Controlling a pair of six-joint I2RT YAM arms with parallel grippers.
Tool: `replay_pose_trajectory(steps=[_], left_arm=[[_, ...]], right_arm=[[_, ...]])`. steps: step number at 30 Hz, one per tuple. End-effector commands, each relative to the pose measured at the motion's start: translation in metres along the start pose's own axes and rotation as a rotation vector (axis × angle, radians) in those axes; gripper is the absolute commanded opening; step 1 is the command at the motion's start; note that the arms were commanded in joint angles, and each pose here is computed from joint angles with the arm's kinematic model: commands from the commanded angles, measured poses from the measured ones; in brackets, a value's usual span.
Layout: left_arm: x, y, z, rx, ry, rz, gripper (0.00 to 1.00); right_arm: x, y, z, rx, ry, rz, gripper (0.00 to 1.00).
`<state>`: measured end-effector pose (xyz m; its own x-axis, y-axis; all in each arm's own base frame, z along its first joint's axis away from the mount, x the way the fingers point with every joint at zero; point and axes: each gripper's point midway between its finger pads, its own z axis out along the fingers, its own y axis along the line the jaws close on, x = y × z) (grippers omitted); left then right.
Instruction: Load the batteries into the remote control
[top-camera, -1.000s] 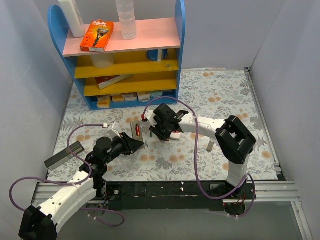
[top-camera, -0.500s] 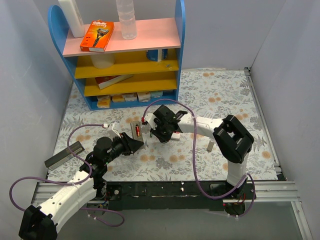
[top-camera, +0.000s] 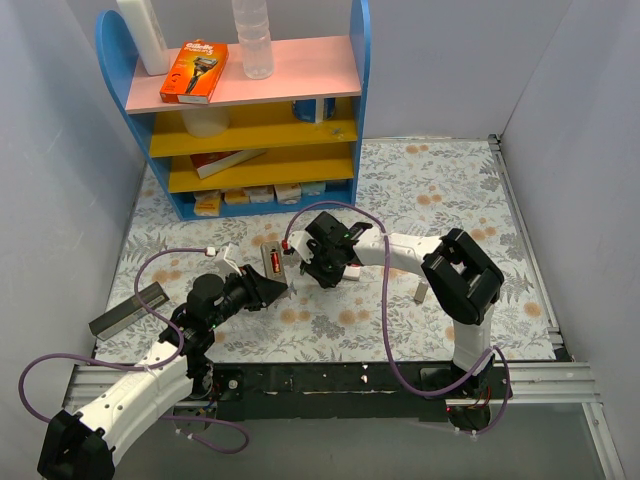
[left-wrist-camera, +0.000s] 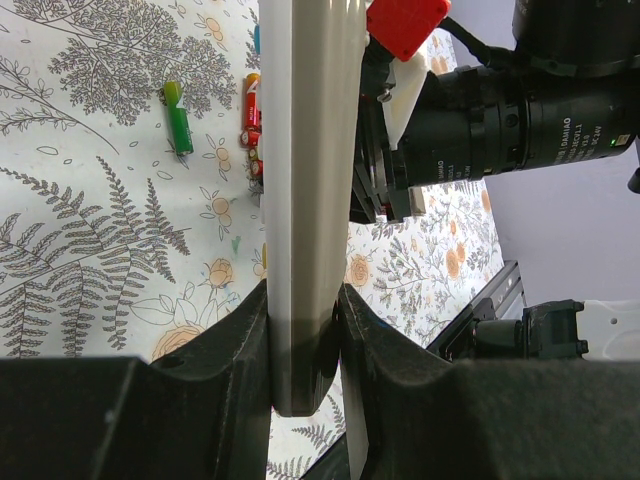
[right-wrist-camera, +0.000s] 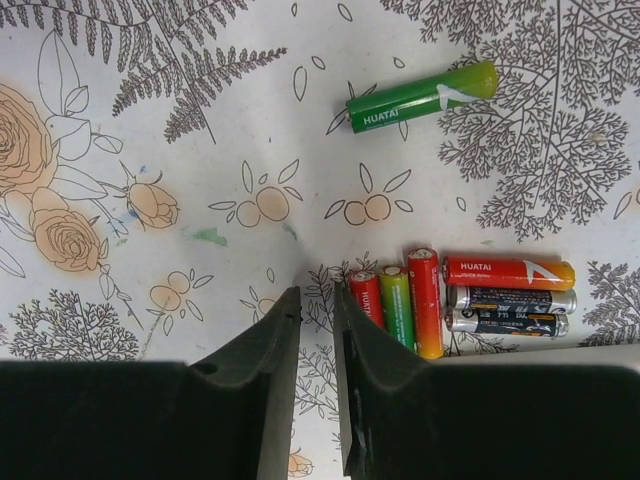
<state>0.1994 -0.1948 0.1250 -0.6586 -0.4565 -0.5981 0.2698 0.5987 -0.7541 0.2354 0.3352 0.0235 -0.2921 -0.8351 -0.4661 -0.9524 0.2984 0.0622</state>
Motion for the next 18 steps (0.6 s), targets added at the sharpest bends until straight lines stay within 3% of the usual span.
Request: replay_pose_trajectory(steps=[1,7,18], left_arm=[[-0.015,-0.015,-0.001,0.036,-0.044,0.021,0.00],[-0.017,-0.014,-0.001,0.030,-0.053,0.020,0.00],[-0.018,-0.015,-0.003,0.031,-0.057,0.020,0.00]], right_arm=[[-0.015,0.003,-0.015,-0.001,-0.033,-0.031,0.29],[-0.040,-0.005,-0.038,0.061,-0.111,-0.042,0.38],[-0.028,-0.008,-0.022,0.058,-0.054,-0.039,0.36]])
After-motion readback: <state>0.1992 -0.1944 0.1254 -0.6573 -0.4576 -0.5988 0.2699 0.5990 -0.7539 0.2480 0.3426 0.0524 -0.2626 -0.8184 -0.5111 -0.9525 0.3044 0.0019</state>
